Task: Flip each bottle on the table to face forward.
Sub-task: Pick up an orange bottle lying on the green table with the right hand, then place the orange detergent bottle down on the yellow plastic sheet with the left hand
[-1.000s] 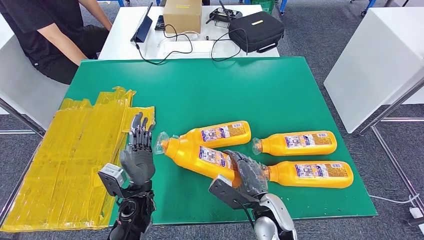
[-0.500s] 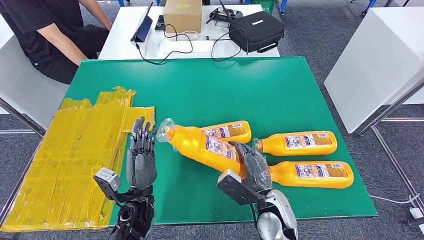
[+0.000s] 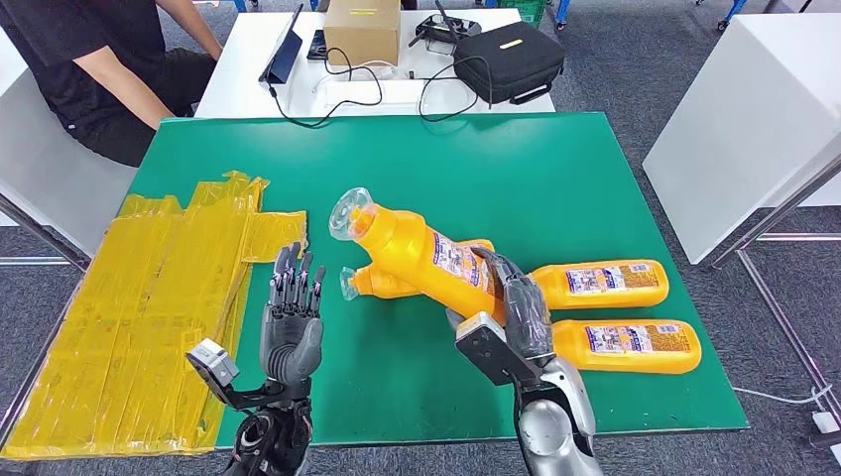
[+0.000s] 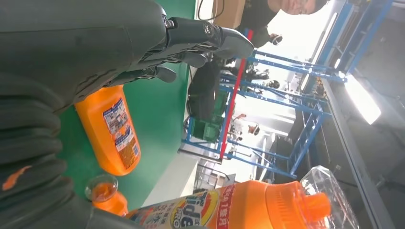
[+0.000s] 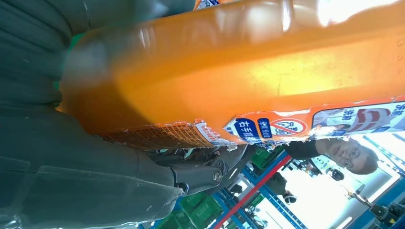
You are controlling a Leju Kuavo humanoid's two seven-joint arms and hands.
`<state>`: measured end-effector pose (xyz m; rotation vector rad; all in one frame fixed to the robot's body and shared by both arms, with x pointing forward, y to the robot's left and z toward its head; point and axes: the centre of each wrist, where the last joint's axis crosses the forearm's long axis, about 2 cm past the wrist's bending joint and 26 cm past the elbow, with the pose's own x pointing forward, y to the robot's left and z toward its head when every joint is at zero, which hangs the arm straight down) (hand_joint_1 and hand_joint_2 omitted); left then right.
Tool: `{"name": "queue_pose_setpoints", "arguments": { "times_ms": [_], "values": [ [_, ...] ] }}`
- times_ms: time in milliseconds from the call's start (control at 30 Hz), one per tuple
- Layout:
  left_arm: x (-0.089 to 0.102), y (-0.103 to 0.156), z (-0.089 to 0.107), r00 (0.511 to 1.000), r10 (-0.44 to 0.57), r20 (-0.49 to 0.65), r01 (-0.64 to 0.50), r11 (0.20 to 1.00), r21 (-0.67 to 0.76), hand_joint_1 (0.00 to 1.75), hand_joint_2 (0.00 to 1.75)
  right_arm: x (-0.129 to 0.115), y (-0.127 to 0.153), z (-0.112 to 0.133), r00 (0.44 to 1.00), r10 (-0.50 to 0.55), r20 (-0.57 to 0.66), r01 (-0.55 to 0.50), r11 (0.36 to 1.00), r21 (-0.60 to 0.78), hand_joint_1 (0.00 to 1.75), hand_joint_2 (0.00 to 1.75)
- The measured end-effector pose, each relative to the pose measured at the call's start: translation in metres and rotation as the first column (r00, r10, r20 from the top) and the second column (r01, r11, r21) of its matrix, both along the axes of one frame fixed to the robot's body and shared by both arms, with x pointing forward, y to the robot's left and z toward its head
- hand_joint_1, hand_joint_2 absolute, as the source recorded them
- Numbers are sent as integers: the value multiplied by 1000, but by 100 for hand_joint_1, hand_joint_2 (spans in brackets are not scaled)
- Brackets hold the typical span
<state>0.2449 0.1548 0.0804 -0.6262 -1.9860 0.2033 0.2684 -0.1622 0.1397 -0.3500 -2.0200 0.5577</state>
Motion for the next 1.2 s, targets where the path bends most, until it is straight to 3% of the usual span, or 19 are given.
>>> {"name": "queue_pose_setpoints", "arguments": {
  "times_ms": [267, 567, 867, 1200],
  "values": [
    [0, -6, -2, 999, -53, -1, 53, 998, -27, 0, 175, 3, 18, 8, 999, 49, 20, -49, 999, 10, 175, 175],
    [1, -10, -8, 996, -91, -22, 89, 995, -47, 0, 175, 2, 77, 10, 987, 158, -8, -158, 987, -3, 175, 175],
    [1, -11, -9, 996, -86, -30, 84, 995, -46, 0, 175, -7, 110, -10, 958, 269, -98, -275, 959, -60, 175, 175],
    [0, -10, -12, 997, -67, -48, 64, 997, -53, 0, 175, -15, 127, -24, 935, 318, -158, -336, 936, -103, 175, 175]
  ]
}}
